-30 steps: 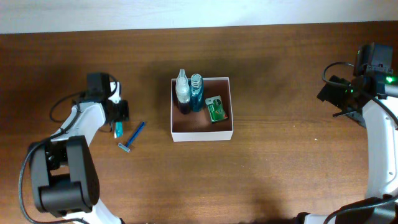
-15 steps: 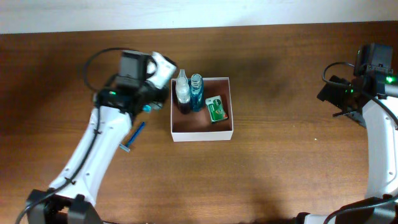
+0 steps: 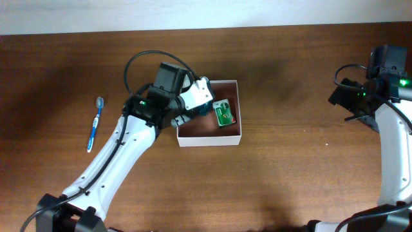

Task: Pack container
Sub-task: 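Carry the toothpaste tube with left gripper over the pink box, then lower the toothpaste into the box front and open left gripper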

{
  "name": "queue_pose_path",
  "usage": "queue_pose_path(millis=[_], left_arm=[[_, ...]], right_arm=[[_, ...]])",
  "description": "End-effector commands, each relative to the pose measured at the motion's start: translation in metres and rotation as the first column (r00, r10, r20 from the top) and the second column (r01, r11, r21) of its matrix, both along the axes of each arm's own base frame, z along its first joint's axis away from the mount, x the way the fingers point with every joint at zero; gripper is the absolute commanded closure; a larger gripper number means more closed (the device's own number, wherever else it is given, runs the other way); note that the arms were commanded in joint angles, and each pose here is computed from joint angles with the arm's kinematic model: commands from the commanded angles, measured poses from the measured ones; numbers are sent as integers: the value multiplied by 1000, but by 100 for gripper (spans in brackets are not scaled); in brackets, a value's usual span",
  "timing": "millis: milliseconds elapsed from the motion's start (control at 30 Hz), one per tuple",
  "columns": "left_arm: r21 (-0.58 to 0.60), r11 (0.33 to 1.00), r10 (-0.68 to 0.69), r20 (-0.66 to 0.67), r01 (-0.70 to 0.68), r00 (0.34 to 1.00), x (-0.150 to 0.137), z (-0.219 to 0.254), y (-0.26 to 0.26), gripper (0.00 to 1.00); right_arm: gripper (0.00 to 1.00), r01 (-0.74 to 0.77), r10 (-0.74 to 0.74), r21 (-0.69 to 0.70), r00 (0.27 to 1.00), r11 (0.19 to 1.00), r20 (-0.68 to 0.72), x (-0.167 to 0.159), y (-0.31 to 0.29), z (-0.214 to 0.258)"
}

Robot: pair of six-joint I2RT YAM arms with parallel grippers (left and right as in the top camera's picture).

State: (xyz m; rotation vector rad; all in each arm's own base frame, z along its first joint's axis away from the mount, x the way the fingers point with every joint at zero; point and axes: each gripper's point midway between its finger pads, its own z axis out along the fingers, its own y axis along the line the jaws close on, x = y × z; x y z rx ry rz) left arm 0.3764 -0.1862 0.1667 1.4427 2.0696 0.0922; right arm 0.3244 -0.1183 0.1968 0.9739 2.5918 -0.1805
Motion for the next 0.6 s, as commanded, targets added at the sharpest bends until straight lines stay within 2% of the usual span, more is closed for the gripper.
queue_pose_path(millis=[0,100,233,267,300,367,400,467,567], left_arm=[[-48,981,-188,11,188,982,-20,10,-35,100],[-49,956,-290,18,291,957,-32,10,-53,100],[-28,938,-345,14,345,939,-38,4,-64,100],[-27,936,-350,9,350,937,-39,2,-66,96],[-26,936,-352,6,352,936,-40,0,-68,84],[-26,935,-354,2,354,935,-41,-1,-68,51],[-26,935,-353,2,353,935,-40,-1,-68,43],[-20,937,-348,5,348,937,-39,-1,-67,39],[15,950,-313,15,313,950,-33,-1,-60,38]], right_arm=[[1,13,-13,-10,1000,1000,1,0,-3,1],[1,13,-13,-10,1000,1000,2,0,-4,1],[1,13,-13,-10,1000,1000,1,0,-3,1],[1,13,-13,-10,1000,1000,1,0,-3,1],[1,13,-13,-10,1000,1000,1,0,-3,1],[1,13,-13,-10,1000,1000,1,0,-3,1],[1,13,-13,-10,1000,1000,1,0,-3,1],[1,13,-13,-10,1000,1000,2,0,-4,1],[1,13,-13,-10,1000,1000,1,0,-3,1]])
